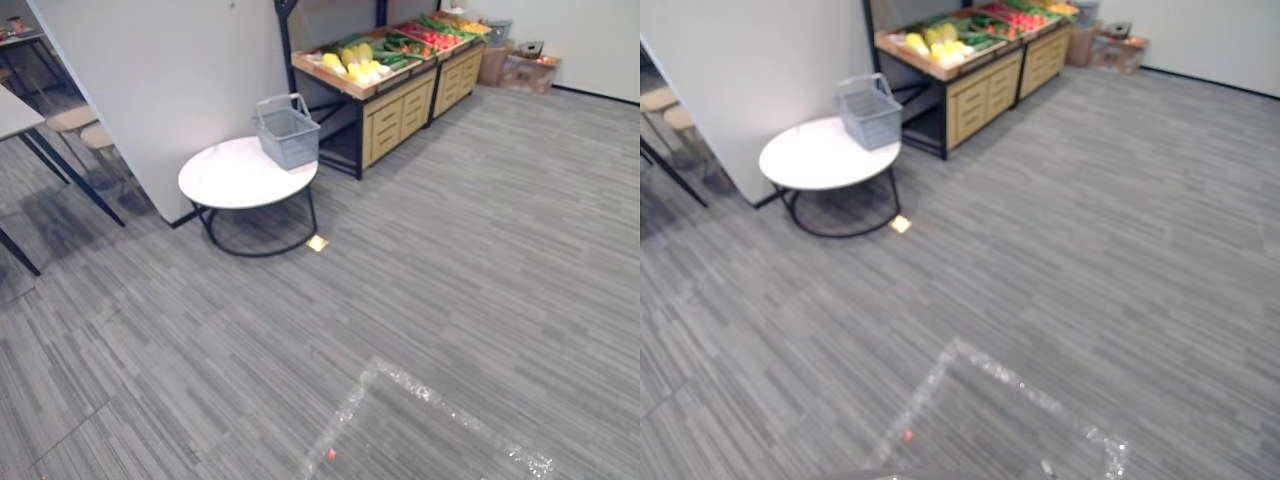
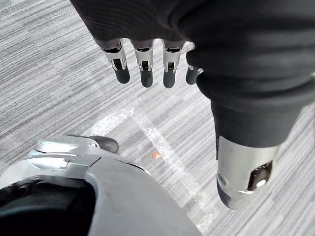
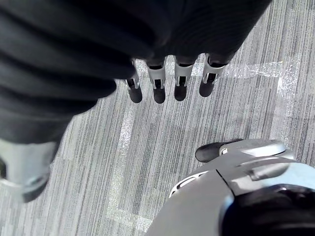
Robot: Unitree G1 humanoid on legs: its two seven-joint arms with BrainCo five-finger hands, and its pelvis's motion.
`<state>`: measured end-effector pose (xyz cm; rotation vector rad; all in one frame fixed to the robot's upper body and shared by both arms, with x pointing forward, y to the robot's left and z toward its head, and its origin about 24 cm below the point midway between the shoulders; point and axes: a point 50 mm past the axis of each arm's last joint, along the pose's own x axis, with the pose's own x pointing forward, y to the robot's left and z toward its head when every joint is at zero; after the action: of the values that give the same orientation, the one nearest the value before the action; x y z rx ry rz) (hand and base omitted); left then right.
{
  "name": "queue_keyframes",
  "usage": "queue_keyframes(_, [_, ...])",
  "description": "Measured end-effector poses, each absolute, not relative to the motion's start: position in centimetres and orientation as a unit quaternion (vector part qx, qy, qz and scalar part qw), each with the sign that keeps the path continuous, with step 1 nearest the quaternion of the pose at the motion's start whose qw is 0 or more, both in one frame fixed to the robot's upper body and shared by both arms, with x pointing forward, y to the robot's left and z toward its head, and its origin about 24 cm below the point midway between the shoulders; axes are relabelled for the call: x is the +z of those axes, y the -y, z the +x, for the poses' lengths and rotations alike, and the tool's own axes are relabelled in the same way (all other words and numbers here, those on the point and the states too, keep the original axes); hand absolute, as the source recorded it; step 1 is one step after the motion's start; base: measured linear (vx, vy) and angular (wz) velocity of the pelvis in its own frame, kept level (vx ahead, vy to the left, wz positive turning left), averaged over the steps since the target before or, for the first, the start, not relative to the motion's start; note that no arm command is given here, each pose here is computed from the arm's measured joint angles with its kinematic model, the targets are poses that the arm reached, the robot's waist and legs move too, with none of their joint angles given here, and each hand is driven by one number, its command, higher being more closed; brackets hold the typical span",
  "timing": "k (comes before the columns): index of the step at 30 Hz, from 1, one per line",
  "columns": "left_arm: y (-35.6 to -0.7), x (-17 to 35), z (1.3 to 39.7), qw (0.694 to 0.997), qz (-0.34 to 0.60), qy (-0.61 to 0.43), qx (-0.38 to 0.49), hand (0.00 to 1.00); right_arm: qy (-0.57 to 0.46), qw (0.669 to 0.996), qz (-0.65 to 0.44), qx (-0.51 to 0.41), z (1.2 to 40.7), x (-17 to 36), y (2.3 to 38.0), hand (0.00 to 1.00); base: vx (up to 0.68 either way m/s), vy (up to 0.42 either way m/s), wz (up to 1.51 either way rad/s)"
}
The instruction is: Pick vegetable in the basket
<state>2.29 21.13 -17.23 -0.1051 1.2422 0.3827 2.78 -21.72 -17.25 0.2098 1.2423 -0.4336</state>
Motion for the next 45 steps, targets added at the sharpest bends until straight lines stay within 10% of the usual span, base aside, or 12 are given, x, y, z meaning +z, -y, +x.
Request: queue_keyframes(45, [-21.8, -16.9, 3.8, 0.811, -0.009, -0.557, 0.180, 0.00, -0.556, 0.808, 0.072, -0.178, 4.4, -17.0, 21.7, 0.00, -0.01, -0.008, -0.02])
